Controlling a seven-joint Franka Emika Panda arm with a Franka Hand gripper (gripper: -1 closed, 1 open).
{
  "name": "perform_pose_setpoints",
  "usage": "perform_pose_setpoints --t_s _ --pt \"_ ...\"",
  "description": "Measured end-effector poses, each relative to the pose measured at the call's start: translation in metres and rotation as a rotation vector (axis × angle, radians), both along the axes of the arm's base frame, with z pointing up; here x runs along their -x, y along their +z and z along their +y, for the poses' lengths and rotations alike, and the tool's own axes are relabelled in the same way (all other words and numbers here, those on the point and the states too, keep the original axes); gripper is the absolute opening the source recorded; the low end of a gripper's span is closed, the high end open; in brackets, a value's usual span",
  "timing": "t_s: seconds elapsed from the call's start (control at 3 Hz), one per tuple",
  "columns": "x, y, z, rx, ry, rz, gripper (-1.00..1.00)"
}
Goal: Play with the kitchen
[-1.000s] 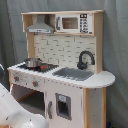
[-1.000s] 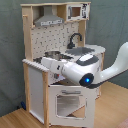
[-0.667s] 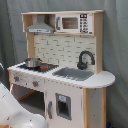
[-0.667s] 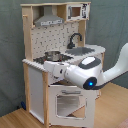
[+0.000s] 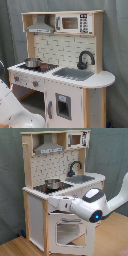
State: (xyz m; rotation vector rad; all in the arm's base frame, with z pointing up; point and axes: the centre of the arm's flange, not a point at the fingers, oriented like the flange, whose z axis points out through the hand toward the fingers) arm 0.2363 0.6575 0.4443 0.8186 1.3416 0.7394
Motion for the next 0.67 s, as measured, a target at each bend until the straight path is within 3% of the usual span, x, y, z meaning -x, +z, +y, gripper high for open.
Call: perform_pose_setpoints --t_s 0.33,0.67 --pt "0.004 -0.016 -0.013 0.021 0.028 0.024 1.00" --pt "0.004 -0.033 -0.019 0.021 0.090 0.076 1.00"
